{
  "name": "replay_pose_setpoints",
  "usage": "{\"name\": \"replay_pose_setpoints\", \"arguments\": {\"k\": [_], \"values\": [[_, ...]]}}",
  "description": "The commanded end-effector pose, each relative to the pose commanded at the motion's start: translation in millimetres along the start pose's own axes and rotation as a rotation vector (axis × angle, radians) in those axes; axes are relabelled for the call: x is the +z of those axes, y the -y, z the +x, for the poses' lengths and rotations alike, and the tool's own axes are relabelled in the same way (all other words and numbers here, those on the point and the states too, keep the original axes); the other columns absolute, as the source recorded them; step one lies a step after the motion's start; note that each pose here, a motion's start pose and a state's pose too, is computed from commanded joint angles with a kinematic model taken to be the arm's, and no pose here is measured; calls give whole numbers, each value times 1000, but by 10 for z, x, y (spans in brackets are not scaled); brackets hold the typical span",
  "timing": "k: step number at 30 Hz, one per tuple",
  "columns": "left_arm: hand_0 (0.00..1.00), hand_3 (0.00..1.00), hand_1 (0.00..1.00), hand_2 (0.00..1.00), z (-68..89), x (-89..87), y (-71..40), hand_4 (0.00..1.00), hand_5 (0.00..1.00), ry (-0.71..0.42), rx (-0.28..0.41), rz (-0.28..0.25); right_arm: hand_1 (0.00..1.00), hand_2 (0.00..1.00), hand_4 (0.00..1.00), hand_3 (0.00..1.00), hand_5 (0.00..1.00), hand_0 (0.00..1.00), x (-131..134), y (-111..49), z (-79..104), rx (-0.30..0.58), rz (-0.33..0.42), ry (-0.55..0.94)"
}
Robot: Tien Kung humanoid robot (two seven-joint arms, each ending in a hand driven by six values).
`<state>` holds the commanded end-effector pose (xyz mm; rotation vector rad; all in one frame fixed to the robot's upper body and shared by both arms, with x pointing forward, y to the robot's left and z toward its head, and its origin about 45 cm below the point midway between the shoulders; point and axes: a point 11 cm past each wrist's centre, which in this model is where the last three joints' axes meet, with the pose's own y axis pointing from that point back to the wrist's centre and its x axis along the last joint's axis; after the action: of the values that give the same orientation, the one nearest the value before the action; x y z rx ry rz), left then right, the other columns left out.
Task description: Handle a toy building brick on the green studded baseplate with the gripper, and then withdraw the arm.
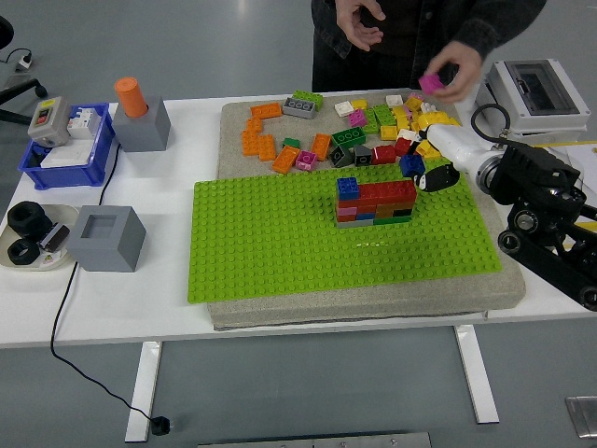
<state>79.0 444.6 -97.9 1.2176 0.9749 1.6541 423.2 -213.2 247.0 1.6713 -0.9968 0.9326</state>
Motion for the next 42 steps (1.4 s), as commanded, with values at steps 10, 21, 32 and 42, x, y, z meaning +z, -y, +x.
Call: {"name": "replay_pose_setpoints", "arguments": {"k": [10, 21, 32, 42], "values": [[631, 578, 587, 555, 13, 5, 0, 619, 220, 2, 2, -1, 877, 908, 491, 542, 82, 888, -275, -43, -109, -29, 57, 4], [631, 579, 587, 555, 11, 23, 0, 618, 218, 5, 2, -4, 880, 910, 492, 543, 83, 886, -317, 26, -250, -63, 55, 19], [631, 578, 588, 555, 10, 34, 0, 618, 218, 6, 1, -5, 878, 908, 497, 544, 89, 888, -335, 99, -332, -78, 48, 36], [631, 579, 586, 555, 11, 39, 0, 617, 217, 8, 1, -5, 875, 907, 500, 543, 91, 887, -311, 129, -324, -74, 40, 45]]}}
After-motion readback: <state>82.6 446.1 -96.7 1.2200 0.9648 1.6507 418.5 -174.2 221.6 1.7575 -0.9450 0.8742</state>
